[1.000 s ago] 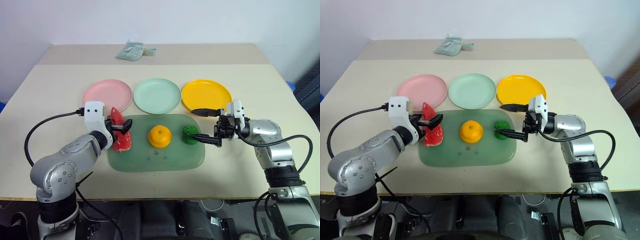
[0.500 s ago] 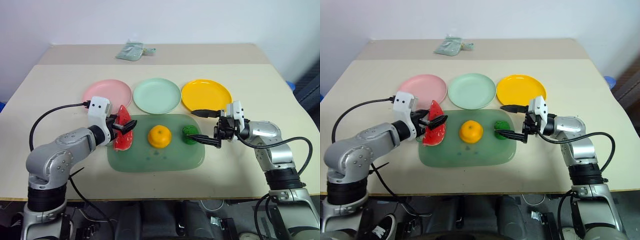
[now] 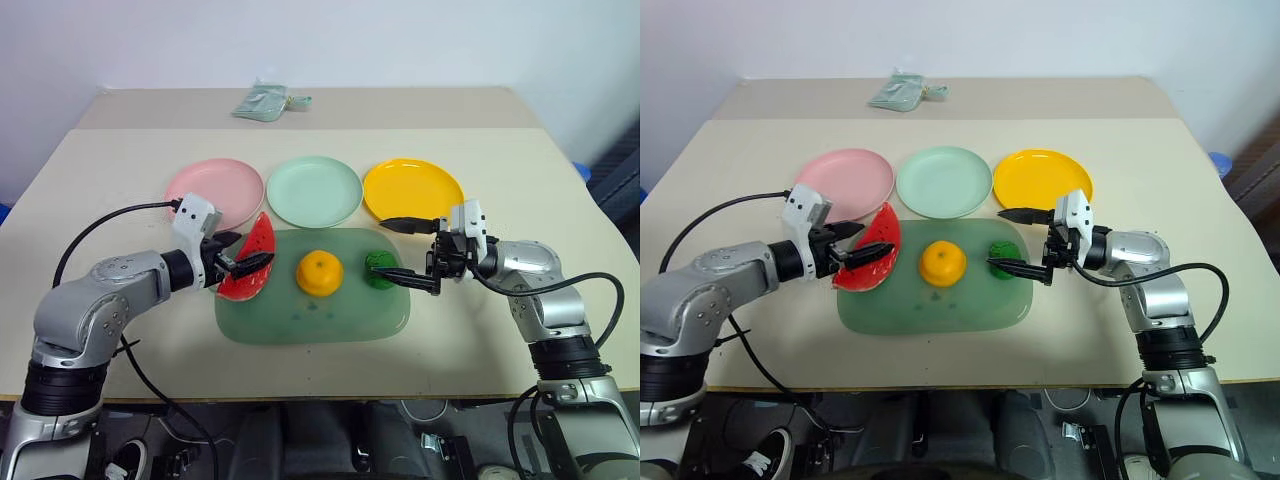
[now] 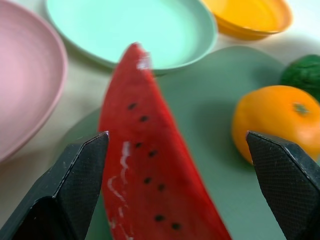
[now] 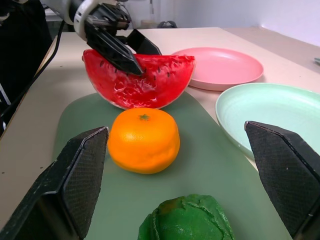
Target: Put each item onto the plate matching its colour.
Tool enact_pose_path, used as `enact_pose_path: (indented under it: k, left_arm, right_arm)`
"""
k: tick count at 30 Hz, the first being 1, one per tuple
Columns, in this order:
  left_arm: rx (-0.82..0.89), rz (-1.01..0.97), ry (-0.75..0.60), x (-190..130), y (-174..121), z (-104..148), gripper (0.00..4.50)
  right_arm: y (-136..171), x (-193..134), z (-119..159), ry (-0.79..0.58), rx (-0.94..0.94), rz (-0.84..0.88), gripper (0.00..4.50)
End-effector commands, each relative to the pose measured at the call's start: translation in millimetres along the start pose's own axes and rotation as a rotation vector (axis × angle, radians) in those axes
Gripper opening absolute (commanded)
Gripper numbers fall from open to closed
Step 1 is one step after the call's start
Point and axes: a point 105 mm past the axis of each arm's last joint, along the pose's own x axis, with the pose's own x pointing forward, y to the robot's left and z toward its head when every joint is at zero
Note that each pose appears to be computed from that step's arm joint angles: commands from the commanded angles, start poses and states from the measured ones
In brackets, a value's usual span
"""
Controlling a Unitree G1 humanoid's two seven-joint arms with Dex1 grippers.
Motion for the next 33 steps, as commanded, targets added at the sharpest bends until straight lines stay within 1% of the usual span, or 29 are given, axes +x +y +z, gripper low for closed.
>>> enact_pose_path:
  k: [1,4,9,17,21,25,28,29,33]
  left_arm:
    - [0.049,0.018,-0.054,-8,4,15,4.50]
    - [0.062,0.043,-0.038,-11,5,15,4.50]
    - [0.006,0.103,-0.021,-10,2,10,4.50]
    - [-0.058,0.224,-0.052,2,-7,3,4.50]
    - [-0.021,0.236,-0.006,8,-18,-10,4.50]
    - [-0.028,0.251,-0.020,9,-18,-9,4.50]
    - [-0.031,0.273,-0.030,9,-15,-8,3.70]
    - [-0.031,0.273,-0.031,9,-15,-8,3.19]
    - [-0.015,0.281,-0.041,8,-9,-5,1.66]
  right_arm:
    - [-1,2,13,-0.024,-0.041,0.012,4.47]
    - [-1,3,13,-0.025,-0.041,0.012,4.47]
    - [-2,2,11,-0.022,-0.040,0.014,4.47]
    - [-2,1,10,-0.023,-0.039,0.014,4.47]
    - [-2,0,8,-0.016,-0.040,0.013,4.47]
    - [-3,-1,6,-0.014,-0.040,0.012,4.47]
    - [-3,-1,6,-0.011,-0.040,0.011,4.50]
    - [-4,-1,5,-0.010,-0.041,0.011,4.50]
    - [-4,-1,6,-0.010,-0.045,0.010,4.50]
